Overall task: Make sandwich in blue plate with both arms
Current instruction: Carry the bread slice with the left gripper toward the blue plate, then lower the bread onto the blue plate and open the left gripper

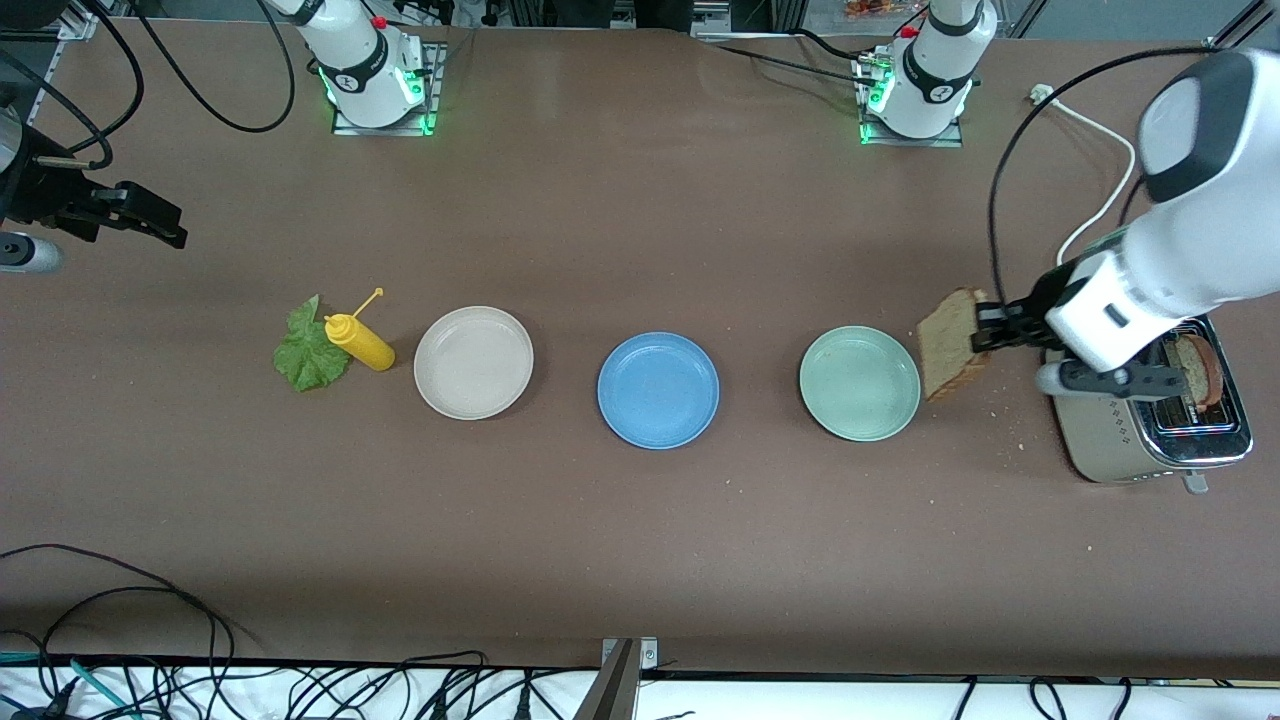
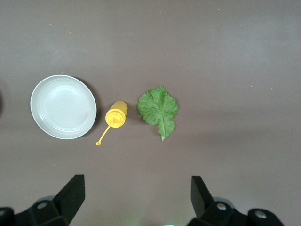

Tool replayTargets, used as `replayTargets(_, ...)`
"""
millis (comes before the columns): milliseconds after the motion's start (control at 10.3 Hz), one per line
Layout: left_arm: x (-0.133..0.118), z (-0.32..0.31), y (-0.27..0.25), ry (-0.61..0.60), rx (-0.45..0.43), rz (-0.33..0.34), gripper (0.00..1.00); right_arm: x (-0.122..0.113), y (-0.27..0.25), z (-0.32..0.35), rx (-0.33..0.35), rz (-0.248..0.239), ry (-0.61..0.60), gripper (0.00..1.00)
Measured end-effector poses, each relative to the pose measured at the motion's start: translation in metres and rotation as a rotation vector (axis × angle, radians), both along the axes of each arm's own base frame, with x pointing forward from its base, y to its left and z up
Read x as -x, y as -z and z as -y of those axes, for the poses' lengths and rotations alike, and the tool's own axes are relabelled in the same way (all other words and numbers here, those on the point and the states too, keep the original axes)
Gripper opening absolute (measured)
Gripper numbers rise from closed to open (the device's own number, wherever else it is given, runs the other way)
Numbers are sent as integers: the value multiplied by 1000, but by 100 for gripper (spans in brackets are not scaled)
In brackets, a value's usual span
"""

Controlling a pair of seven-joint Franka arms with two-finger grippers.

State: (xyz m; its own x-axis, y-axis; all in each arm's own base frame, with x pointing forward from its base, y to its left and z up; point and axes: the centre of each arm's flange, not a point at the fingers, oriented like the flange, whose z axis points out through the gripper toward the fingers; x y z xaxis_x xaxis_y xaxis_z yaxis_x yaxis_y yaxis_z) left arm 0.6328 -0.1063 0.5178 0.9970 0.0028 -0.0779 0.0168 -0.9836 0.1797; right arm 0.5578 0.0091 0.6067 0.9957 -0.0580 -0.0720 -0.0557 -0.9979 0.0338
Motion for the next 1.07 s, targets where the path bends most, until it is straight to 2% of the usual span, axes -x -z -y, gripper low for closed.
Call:
replayTargets(194,2,49,40,-15,57,-41,8,0,0,0,0,0,0,100)
replayTargets(486,0,119,89,-102,285,-136,8,0,0,0,0,0,1,100)
replayTargets(583,-2,136,109,-110,313,-154,8,0,0,0,0,0,1,100)
replayTargets(1069,4,237,189,-152,423,-118,8,0,0,0,0,-1,0,100)
